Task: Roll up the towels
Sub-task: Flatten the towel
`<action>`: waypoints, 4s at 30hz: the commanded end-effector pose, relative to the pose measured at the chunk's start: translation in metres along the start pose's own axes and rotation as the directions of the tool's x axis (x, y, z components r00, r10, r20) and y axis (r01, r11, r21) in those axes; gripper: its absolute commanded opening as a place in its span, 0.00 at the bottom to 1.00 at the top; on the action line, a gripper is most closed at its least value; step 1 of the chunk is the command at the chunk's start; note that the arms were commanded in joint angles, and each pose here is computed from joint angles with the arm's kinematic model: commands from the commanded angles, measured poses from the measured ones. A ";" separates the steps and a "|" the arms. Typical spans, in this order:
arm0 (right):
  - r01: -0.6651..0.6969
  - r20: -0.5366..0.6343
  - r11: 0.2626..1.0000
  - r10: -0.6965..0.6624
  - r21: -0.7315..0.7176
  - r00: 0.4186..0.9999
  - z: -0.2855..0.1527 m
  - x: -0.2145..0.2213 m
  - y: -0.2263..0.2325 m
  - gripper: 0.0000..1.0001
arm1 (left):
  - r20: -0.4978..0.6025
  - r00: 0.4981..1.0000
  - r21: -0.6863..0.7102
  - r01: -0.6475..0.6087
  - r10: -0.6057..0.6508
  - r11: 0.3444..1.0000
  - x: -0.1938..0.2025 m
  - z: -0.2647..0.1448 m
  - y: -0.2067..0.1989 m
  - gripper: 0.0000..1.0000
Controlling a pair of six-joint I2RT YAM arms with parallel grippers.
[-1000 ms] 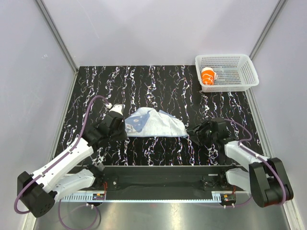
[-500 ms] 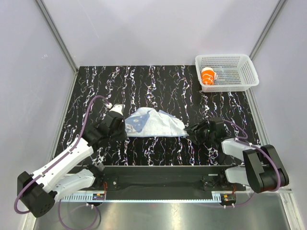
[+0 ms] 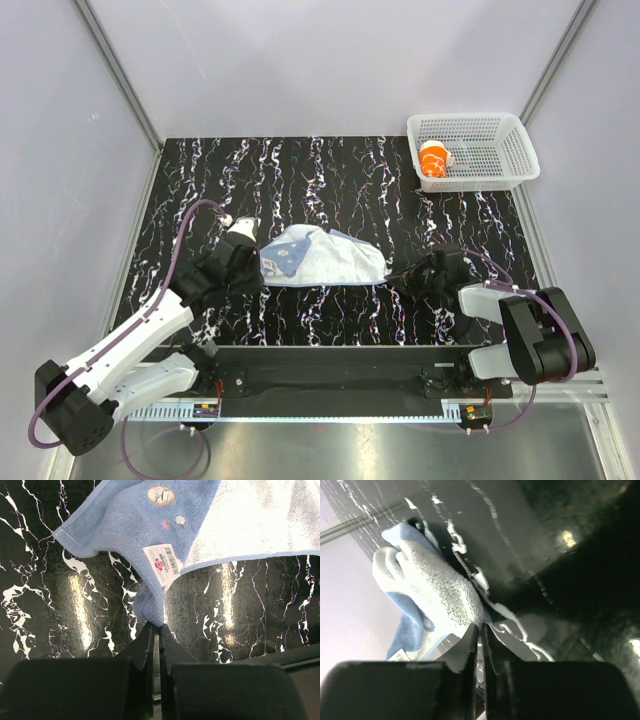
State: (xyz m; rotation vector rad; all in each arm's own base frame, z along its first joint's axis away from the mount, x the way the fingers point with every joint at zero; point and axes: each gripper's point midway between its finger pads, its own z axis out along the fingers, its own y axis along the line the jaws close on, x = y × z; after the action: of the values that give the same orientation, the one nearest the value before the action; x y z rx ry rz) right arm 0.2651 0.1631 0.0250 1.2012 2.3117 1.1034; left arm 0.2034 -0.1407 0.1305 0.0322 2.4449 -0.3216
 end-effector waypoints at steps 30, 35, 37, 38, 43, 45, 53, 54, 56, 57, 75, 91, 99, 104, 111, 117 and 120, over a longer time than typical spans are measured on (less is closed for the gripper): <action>0.474 0.074 0.834 -0.512 0.284 0.856 -0.070 -0.012 0.024 1.00 | 0.071 0.996 0.048 0.051 -0.054 0.998 -0.029 -0.023 -0.008 0.00; 0.415 0.051 0.862 -0.447 0.290 0.893 -0.054 -0.008 0.009 0.93 | 0.072 0.996 0.041 0.052 -0.055 0.998 -0.024 -0.022 -0.004 0.00; 0.400 0.046 0.870 -0.430 0.289 0.902 -0.045 -0.008 0.004 0.85 | 0.065 0.996 0.040 0.051 -0.054 0.998 -0.022 -0.020 -0.003 0.00; 0.397 0.035 0.867 -0.426 0.302 0.904 -0.042 -0.007 -0.003 0.82 | 0.067 0.996 0.043 0.052 -0.054 0.998 -0.022 -0.020 -0.004 0.00; 0.380 0.013 0.862 -0.407 0.337 0.913 -0.032 -0.007 -0.020 0.68 | 0.064 0.997 0.039 0.045 -0.047 0.998 -0.021 -0.019 -0.002 0.00; 0.380 0.015 0.863 -0.408 0.333 0.913 -0.030 -0.008 -0.020 0.64 | 0.065 0.997 0.037 0.048 -0.050 0.998 -0.020 -0.018 -0.002 0.00; 0.384 -0.022 0.861 -0.400 0.334 0.916 -0.017 -0.005 -0.029 0.40 | 0.064 0.997 0.029 0.047 -0.049 0.998 -0.020 -0.016 0.000 0.00; 0.388 -0.023 0.861 -0.403 0.329 0.915 -0.017 -0.004 -0.028 0.36 | 0.065 0.997 0.030 0.047 -0.049 0.998 -0.020 -0.016 0.000 0.00; 0.391 -0.030 0.859 -0.405 0.330 0.914 -0.015 -0.004 -0.030 0.26 | 0.064 0.997 0.029 0.045 -0.047 0.999 -0.020 -0.016 -0.001 0.00; 0.393 -0.029 0.860 -0.406 0.326 0.913 -0.015 -0.004 -0.029 0.22 | 0.067 0.997 0.030 0.047 -0.049 0.998 -0.021 -0.016 -0.001 0.00; 0.512 0.055 0.857 -0.515 0.055 0.855 -0.033 -0.067 0.192 0.00 | 0.158 0.983 0.125 0.070 -0.089 0.990 -0.174 -0.021 -0.031 0.00; 0.566 0.148 0.824 -0.557 -0.029 0.817 -0.097 -0.064 0.218 0.00 | 0.092 0.969 0.193 0.210 -0.231 0.958 -0.160 -0.020 -0.001 0.00; 0.359 -0.034 0.929 -0.357 0.087 0.933 -0.047 -0.026 0.058 0.00 | -0.158 0.875 0.080 0.473 -0.458 0.877 -0.016 0.037 0.036 0.00; 0.307 -0.058 0.938 -0.302 0.158 0.952 -0.043 -0.020 0.023 0.00 | -0.261 0.795 0.023 0.573 -0.548 0.820 0.022 0.051 0.048 0.00; 0.286 -0.070 0.942 -0.278 0.175 0.958 -0.046 -0.013 0.006 0.00 | -0.293 0.739 -0.019 0.631 -0.607 0.776 0.035 0.056 0.057 0.00; 0.278 -0.072 0.943 -0.270 0.185 0.960 -0.050 -0.009 -0.003 0.00 | -0.274 0.740 -0.011 0.636 -0.614 0.771 0.033 0.056 0.058 0.00; 0.282 -0.071 0.940 -0.273 0.194 0.959 -0.052 -0.009 -0.005 0.00 | -0.263 0.740 -0.023 0.637 -0.619 0.771 0.032 0.053 0.060 0.00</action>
State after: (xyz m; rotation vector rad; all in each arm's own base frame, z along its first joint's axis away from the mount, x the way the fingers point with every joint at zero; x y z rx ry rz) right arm 0.2336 0.1277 0.0463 0.9032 2.6150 0.7998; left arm 0.2108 -0.0947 0.0481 -0.8004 2.6810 -0.6995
